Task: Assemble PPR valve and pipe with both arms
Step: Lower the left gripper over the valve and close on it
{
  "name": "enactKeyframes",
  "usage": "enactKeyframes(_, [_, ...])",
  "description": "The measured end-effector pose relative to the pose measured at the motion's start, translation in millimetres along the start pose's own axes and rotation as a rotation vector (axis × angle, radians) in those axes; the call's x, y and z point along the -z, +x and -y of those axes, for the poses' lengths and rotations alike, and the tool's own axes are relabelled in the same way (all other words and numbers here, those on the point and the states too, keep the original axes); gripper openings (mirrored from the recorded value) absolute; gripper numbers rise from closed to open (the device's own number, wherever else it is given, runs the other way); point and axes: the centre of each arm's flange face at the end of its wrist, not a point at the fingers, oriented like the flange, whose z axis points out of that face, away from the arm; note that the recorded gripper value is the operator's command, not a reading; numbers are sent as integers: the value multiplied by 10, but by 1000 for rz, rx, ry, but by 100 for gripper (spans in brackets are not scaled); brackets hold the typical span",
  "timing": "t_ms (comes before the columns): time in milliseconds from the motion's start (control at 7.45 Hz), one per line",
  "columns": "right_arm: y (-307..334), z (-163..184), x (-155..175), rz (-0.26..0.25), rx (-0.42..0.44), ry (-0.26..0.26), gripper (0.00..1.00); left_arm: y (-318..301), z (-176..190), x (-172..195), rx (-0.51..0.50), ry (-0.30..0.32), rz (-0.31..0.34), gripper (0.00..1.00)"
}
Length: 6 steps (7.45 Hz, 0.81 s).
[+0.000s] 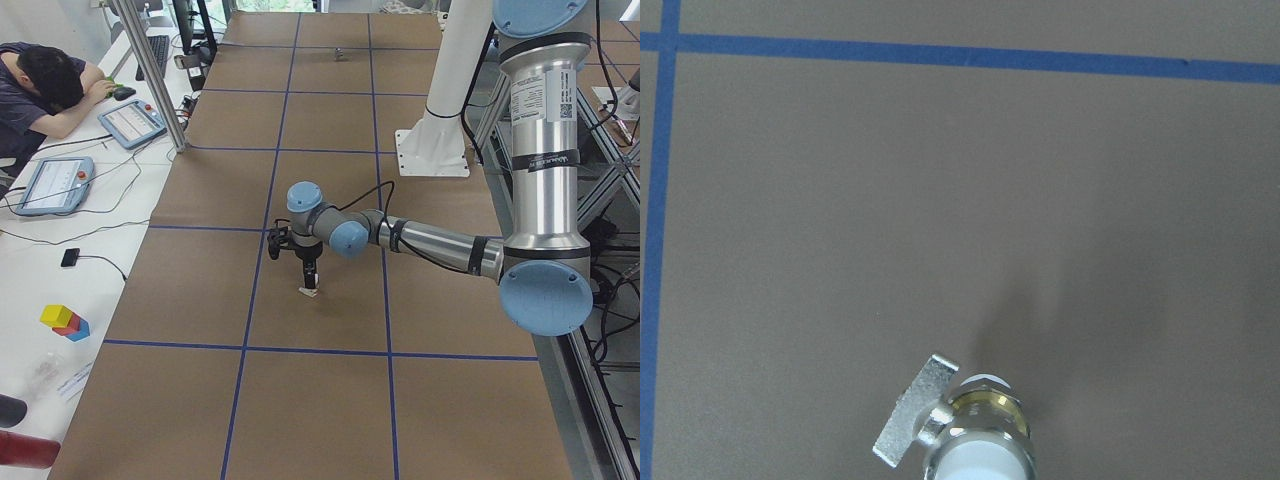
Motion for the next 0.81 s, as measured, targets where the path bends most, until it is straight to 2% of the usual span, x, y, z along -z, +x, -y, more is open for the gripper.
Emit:
enactKeyframes(403, [19, 0, -19, -1, -4, -4, 99, -36, 1, -100, 7, -17, 9, 99])
enactKeyframes(537, [24, -1, -24, -1, -5, -5, 99, -41, 7, -115, 8, -20, 10, 87])
enactKeyframes(806, [33, -1, -35, -1, -6, -7, 99, -40, 24, -135, 11, -23, 11, 81])
